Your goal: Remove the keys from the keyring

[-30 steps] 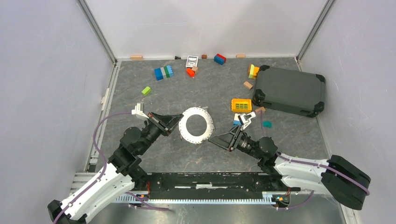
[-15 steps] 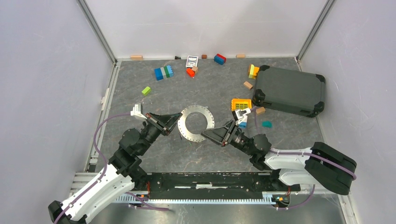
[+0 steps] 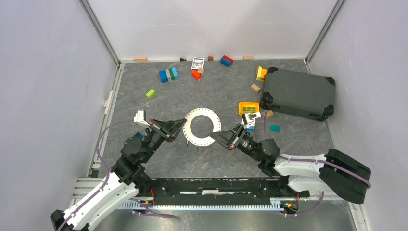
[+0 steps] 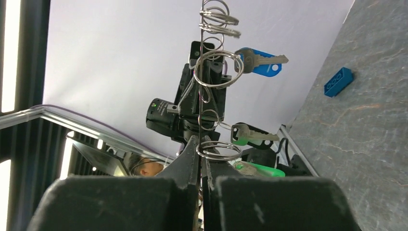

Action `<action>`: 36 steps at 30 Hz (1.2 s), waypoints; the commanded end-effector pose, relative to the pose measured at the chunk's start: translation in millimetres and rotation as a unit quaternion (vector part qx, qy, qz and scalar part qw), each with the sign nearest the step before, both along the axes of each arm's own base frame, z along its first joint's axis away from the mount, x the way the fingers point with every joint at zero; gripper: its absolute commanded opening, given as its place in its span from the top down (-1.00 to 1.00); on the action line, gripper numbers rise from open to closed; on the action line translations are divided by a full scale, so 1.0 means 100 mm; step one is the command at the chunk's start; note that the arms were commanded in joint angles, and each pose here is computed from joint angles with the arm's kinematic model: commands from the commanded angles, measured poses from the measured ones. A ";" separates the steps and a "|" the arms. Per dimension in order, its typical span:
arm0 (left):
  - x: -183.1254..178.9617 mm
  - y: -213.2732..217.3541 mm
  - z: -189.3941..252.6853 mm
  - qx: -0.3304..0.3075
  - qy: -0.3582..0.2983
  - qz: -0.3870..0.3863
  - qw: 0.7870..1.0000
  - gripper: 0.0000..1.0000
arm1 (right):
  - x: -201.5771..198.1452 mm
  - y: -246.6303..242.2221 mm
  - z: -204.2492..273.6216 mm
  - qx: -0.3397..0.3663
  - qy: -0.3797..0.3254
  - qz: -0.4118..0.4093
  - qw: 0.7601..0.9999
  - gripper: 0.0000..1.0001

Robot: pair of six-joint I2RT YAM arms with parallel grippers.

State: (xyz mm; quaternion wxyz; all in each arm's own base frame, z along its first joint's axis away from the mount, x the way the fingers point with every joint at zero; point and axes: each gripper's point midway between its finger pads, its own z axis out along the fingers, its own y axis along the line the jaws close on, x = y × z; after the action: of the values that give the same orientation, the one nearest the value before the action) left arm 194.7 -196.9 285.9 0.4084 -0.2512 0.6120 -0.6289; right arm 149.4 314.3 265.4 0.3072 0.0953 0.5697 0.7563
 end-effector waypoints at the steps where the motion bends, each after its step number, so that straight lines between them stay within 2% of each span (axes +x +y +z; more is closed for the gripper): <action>1: -0.01 0.06 0.05 -0.011 -0.010 0.011 1.000 0.95 | 0.14 -0.12 0.18 0.000 -0.028 -0.063 0.998 1.00; 3: -0.04 0.06 0.04 -0.002 -0.017 0.007 1.000 0.95 | 0.19 -0.14 0.13 -0.025 -0.032 -0.081 0.996 1.00; 4: -0.05 0.06 0.04 0.003 -0.021 0.006 1.000 0.85 | 0.21 -0.14 0.11 -0.040 -0.033 -0.089 0.995 1.00; 6: -0.06 0.08 0.02 0.012 -0.026 0.008 1.000 0.55 | 0.24 -0.17 0.07 -0.061 -0.033 -0.102 0.992 1.00; 9: -0.09 0.15 0.07 0.023 -0.044 0.019 0.999 -0.04 | 0.26 -0.24 0.05 -0.074 -0.028 -0.116 0.990 1.00; 12: -0.11 0.21 0.11 0.046 -0.056 0.031 0.997 -0.44 | 0.29 -0.31 0.06 -0.089 -0.026 -0.135 0.987 1.00; 18: -0.20 0.27 0.17 0.119 -0.093 0.030 0.988 -0.81 | 0.36 -0.52 0.14 -0.105 -0.032 -0.183 0.977 1.00; 23: -0.27 0.22 0.18 0.181 -0.141 0.007 0.973 -1.00 | 0.37 -0.68 0.27 -0.099 -0.021 -0.206 0.973 1.00; 30: -0.28 0.15 0.22 0.230 -0.193 -0.008 0.954 -1.00 | 0.34 -0.83 0.43 -0.077 -0.016 -0.221 0.972 1.00; 36: -0.34 0.08 0.26 0.250 -0.231 -0.032 0.940 -1.00 | 0.36 -0.94 0.51 -0.088 -0.020 -0.243 0.966 1.00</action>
State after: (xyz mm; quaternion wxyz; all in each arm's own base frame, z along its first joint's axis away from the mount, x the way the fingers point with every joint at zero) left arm 167.6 -186.0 291.8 0.5375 -0.0304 0.6677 -0.5141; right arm 182.0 234.8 276.7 0.4737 0.1705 0.6223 0.5994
